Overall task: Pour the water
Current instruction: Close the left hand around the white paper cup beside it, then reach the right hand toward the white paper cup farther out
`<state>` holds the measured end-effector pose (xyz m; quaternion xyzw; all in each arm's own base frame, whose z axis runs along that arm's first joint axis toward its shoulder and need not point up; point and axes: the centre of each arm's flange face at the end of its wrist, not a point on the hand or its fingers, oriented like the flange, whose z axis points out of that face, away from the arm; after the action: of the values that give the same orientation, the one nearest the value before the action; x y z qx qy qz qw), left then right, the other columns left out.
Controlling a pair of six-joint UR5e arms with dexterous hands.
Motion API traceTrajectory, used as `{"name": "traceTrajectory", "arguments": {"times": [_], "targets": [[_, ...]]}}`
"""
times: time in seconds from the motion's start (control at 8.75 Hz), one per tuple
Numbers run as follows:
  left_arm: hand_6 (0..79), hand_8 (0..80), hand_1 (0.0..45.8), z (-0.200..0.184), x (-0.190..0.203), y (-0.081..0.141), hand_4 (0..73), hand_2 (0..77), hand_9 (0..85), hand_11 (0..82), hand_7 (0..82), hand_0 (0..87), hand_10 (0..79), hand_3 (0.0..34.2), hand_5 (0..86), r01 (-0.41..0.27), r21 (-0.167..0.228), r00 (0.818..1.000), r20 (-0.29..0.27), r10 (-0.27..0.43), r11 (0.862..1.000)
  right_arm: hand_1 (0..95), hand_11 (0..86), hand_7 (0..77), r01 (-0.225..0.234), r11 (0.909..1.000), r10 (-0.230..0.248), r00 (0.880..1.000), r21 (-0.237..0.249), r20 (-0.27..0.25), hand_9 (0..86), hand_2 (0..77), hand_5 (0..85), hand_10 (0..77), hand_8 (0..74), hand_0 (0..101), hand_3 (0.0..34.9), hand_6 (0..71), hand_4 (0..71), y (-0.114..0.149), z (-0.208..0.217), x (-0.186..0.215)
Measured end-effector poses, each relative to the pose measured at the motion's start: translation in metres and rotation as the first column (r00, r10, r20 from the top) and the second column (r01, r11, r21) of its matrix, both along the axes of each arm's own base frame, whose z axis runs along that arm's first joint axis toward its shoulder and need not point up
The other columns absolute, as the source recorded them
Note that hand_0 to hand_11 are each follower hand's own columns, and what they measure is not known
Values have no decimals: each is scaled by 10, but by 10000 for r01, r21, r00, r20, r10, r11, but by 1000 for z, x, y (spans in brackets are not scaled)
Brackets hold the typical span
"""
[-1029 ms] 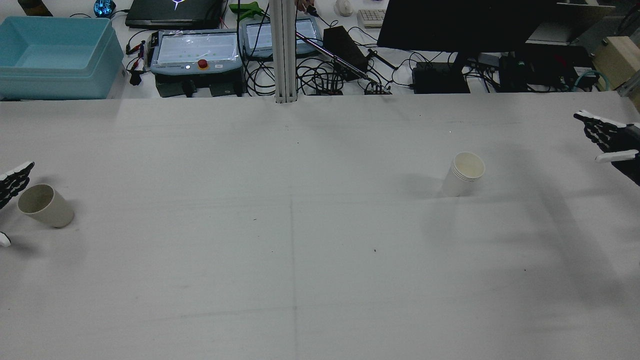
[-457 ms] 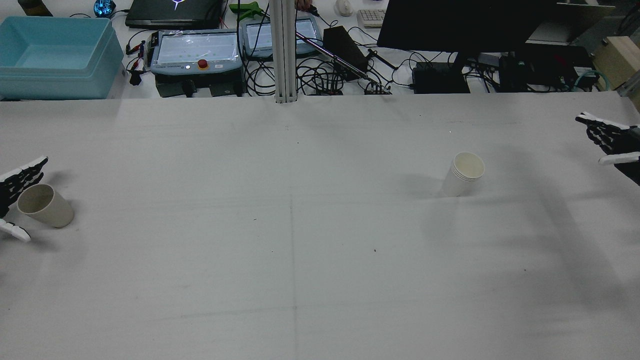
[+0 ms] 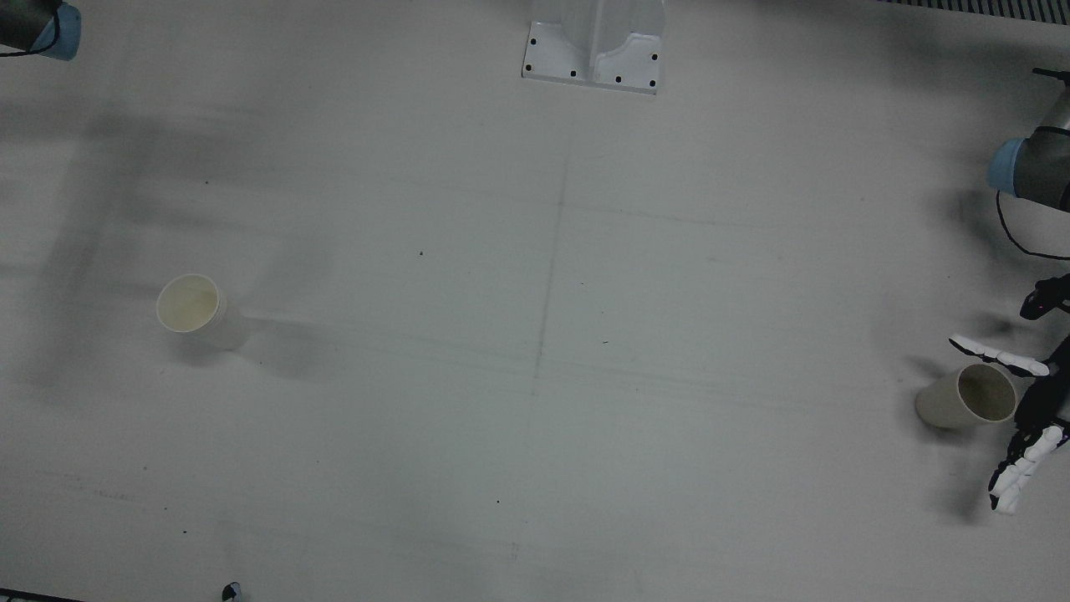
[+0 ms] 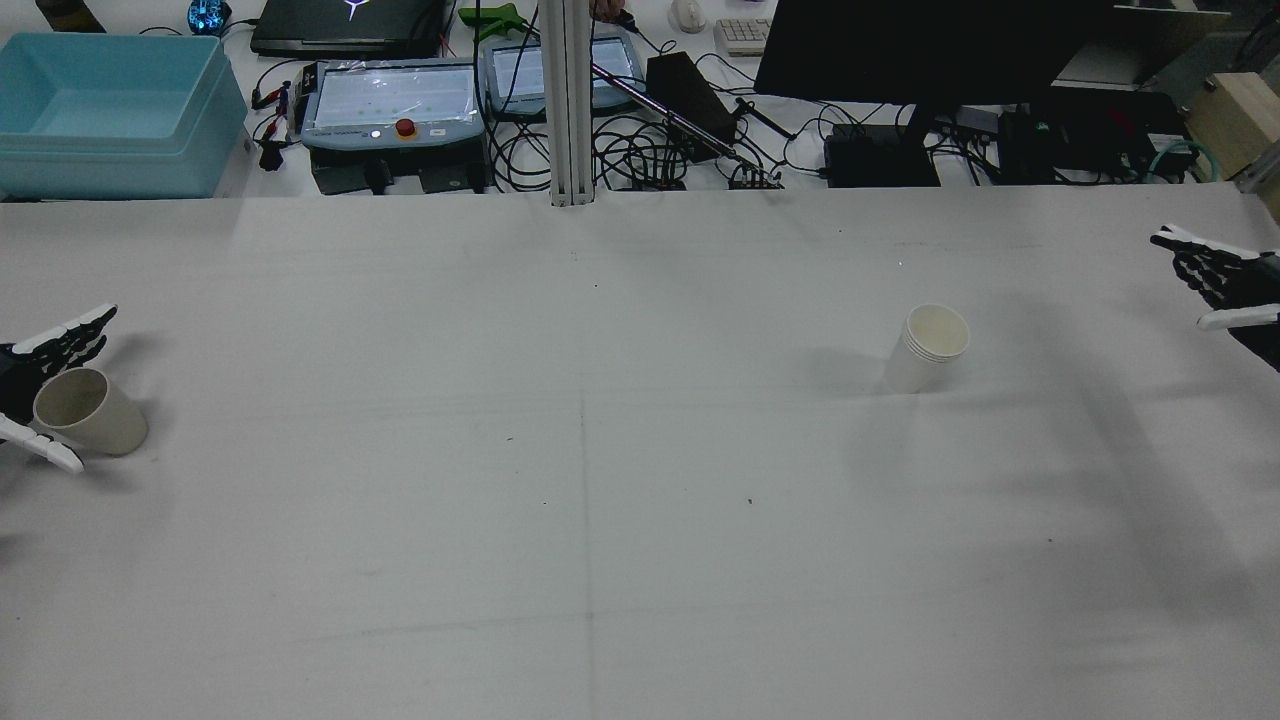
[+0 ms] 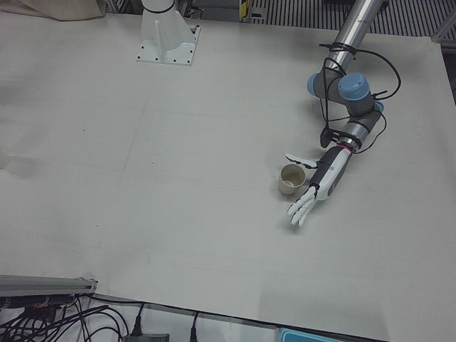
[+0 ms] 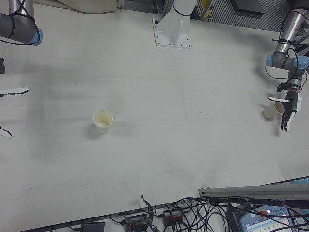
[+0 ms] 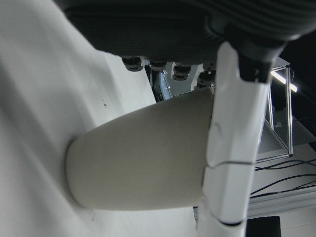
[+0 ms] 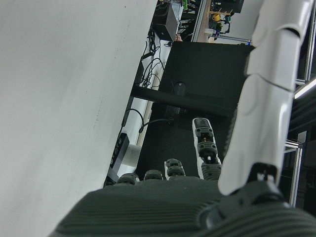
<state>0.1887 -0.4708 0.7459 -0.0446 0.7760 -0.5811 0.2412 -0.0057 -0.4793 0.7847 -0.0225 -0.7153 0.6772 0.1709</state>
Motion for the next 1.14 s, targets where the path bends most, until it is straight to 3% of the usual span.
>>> {"name": "traceTrajectory", "arguments": {"times": [0.23,0.34,0.91,1.14], "targets": [[33,0,196,0,3,0,169,0,11,38,54,742,11,0,22,-28,6,10000,57,28,10000,164,5,76,1,10000,-1,10000,-5,-6,5,5,87,5,5,592,0,38,164,0,0,0],[33,0,175,0,4,0,180,5,11,38,54,730,11,0,22,-31,32,9999,107,30,10000,164,5,76,-1,10000,1,10000,-5,-6,5,5,87,5,5,593,1,38,164,0,0,0],[38,0,191,-9,17,-4,191,0,11,49,54,754,11,0,33,-162,182,9996,237,158,9997,164,5,82,-25,10000,25,10000,-1,1,5,5,87,5,5,593,0,44,169,0,0,1],[44,0,191,-14,29,-6,202,5,11,49,54,754,11,0,49,-314,190,9994,156,312,9993,164,5,82,-81,10000,81,10000,-25,4,5,5,82,5,5,593,0,11,158,1,1,4]]}}
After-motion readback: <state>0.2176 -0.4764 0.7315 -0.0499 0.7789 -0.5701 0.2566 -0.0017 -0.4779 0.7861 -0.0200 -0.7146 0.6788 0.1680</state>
